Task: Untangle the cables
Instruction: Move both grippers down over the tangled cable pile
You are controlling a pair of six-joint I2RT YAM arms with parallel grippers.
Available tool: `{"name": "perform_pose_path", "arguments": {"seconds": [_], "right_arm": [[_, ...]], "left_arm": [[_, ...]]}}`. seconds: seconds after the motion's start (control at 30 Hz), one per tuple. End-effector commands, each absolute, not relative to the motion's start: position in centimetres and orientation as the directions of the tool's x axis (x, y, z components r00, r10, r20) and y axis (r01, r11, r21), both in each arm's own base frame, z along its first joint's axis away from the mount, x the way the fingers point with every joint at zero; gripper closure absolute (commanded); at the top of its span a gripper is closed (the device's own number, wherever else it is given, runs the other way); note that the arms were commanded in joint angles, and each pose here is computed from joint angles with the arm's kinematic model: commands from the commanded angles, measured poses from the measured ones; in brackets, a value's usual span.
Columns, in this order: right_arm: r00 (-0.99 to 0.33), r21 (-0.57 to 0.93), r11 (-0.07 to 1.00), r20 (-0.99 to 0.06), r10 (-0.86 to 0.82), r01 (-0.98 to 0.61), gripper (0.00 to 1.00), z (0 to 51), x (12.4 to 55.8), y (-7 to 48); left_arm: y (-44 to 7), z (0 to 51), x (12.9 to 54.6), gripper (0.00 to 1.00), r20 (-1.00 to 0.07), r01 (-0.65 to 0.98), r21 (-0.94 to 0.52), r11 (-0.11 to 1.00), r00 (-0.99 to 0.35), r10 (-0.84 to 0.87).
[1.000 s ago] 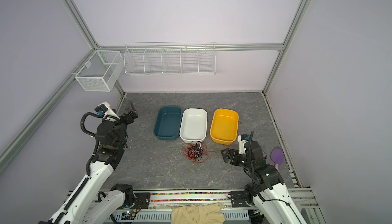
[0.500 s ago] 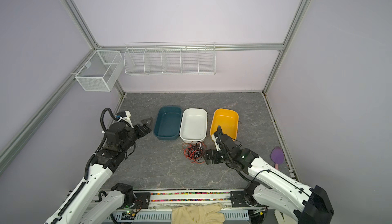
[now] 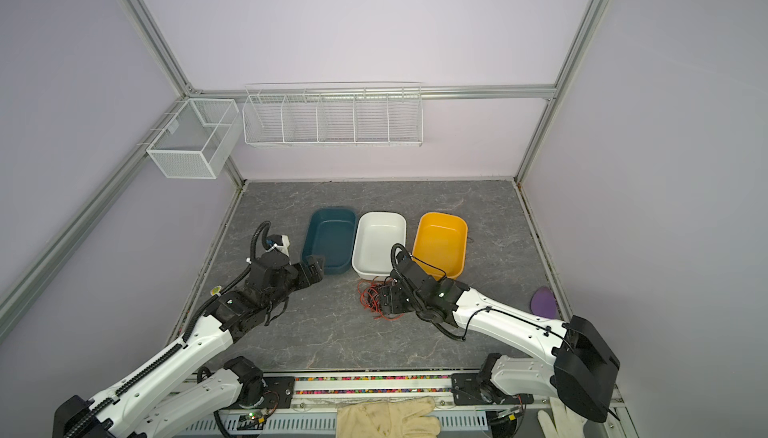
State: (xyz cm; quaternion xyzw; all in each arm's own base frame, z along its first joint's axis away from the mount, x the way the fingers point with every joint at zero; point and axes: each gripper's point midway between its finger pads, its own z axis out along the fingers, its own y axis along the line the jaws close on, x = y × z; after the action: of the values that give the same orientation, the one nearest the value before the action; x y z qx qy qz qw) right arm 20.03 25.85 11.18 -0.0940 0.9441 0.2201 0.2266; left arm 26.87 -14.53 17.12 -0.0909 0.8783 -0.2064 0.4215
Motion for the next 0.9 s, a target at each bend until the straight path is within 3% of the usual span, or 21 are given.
{"name": "perform_pose_path", "arguments": {"seconds": [0.0,0.67,0.87], "right_arm": [[-0.891,0.423,0.880,-0.453,0.000,-0.215,0.15,11.3,20.6,26.9],[-0.896,0.364,0.888,-0.430,-0.108,-0.281,0.34,7.4,21.4,28.8],[-0.890,0.383,0.869,-0.438,-0.129,-0.314,0.46,7.3,21.3,29.5]], "left_arm": [[-15.0,15.6,26.3,0.01,-0.677,-0.003,-0.456,0.890,-0.648,-0.349],[-16.4,11.8,24.0,0.00,-0.581,-0.034,-0.554,0.832,-0.700,-0.415],[-17.8,11.7,24.1,0.02,-0.571,-0.022,-0.540,0.841,-0.725,-0.385]]}}
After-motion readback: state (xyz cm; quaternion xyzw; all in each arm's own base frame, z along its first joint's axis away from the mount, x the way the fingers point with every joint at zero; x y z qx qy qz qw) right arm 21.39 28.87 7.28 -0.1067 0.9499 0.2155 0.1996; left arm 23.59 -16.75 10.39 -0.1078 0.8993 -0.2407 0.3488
